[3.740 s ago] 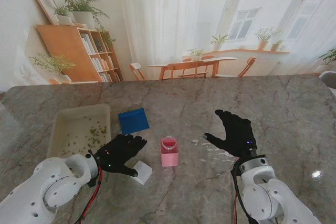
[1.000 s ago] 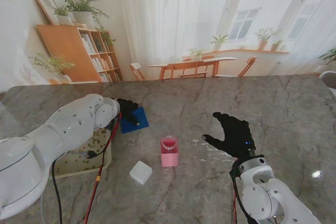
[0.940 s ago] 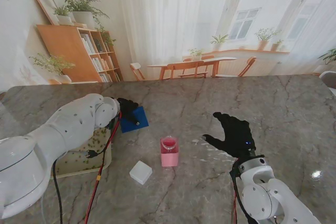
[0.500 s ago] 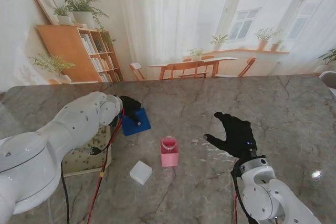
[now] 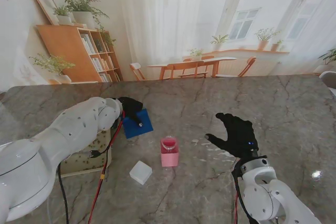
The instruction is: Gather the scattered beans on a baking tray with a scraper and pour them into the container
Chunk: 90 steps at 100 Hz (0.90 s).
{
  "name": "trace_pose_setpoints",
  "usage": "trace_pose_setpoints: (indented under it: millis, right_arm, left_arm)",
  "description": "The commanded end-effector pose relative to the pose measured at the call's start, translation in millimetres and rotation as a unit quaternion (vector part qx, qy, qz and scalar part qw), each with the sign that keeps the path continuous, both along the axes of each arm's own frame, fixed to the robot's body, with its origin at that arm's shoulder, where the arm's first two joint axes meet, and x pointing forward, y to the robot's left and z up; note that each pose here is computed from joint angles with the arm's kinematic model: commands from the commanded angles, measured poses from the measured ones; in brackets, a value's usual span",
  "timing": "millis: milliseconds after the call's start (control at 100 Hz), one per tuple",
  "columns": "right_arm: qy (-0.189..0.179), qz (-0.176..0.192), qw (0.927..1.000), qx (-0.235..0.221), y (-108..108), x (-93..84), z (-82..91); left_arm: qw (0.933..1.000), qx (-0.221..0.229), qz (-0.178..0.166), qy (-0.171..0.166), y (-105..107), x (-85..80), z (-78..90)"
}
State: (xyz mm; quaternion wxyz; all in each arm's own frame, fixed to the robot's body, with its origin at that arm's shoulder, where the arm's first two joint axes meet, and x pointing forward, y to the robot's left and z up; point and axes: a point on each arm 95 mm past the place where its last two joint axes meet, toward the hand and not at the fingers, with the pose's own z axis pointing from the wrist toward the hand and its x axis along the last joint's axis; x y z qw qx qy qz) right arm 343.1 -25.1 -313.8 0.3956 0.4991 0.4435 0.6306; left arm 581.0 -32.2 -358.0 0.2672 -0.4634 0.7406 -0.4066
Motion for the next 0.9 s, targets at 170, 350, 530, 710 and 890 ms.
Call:
trace_pose_setpoints:
  millis: [170,350,530,710,890]
  right_arm:
    - [0.002,-0.004,1.0000,0.000,-0.8,-1.7,-1.4]
    - [0.000,-0.006,1.0000,0.001,-1.6,-2.1,-1.4]
    - [-0.001,-0.007,1.0000,0.001,-2.1,-2.5,-1.3]
    - [-0.003,-0.009,1.0000,0.002,-2.7,-2.8,-1.2]
    - [-0.005,-0.011,0.9999,0.002,-3.4,-3.4,-1.0]
  left_arm:
    - [0.9999,0.001,0.004,-0.016,9.8,-22.7,-17.7]
    - [0.9989,-0.011,0.014,-0.043,12.1,-26.2,-4.7]
    - [0.9969,-0.038,0.030,-0.062,12.5,-29.1,8.7]
    - [0.9966,-0.041,0.011,-0.071,13.3,-32.7,18.5]
    - [0.9967,-0.041,-0.001,-0.071,14.1,-36.3,22.9]
